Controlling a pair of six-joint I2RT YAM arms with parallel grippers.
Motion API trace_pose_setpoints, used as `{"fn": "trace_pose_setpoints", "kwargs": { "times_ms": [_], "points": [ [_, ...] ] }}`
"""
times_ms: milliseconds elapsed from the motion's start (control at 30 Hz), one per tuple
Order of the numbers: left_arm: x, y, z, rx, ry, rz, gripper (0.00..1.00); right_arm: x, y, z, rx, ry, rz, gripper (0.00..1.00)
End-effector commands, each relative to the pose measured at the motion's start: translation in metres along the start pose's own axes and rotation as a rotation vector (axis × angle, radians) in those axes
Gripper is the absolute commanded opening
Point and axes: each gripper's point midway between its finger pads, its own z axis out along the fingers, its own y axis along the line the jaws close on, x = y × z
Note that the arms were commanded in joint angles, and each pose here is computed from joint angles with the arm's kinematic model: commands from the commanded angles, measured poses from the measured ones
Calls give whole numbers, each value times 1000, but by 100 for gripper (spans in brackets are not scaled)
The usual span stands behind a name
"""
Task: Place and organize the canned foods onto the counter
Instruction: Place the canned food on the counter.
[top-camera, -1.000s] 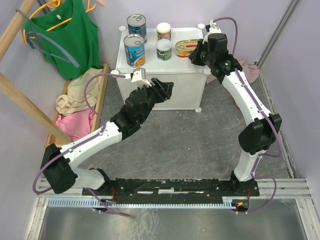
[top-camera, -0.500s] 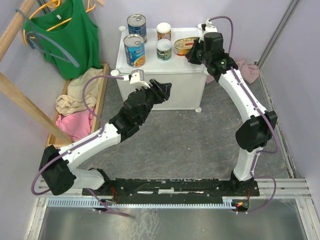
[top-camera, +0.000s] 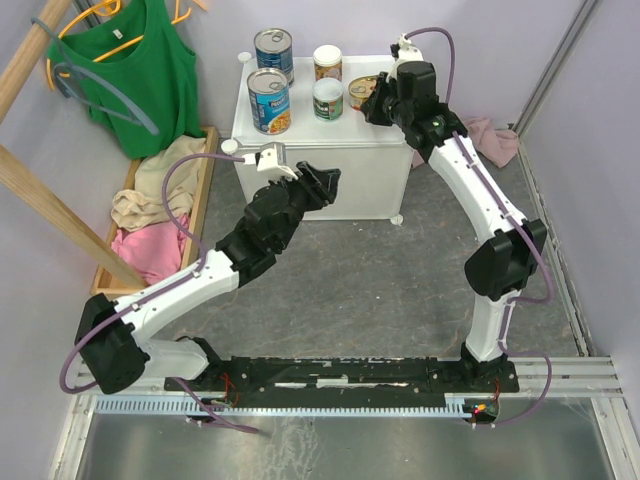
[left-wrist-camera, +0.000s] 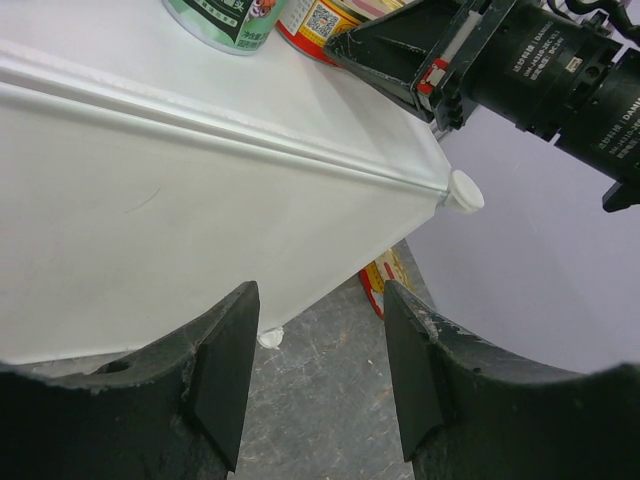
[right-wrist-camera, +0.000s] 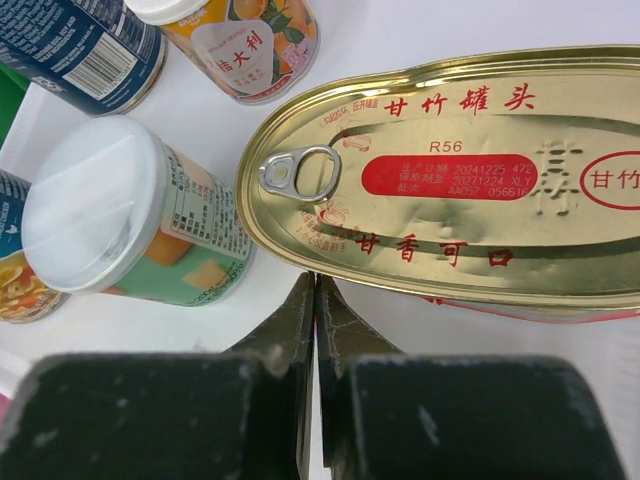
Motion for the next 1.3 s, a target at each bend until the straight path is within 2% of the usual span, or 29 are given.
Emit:
{"fn": "trace_pose_setpoints", "kwargs": {
  "times_ms": [0,733,1267],
  "points": [
    [-31,-7,-6,19,-91,-1,59,-23,-1,1,23,-68,-27,5],
    [-30,-1,-7,11,-104,7,59,-35,-23,22,77,-94,-50,5],
    [-28,-1,-5,15,-99,6,58,-47,-39,18,118,-118,-53,5]
  ]
}}
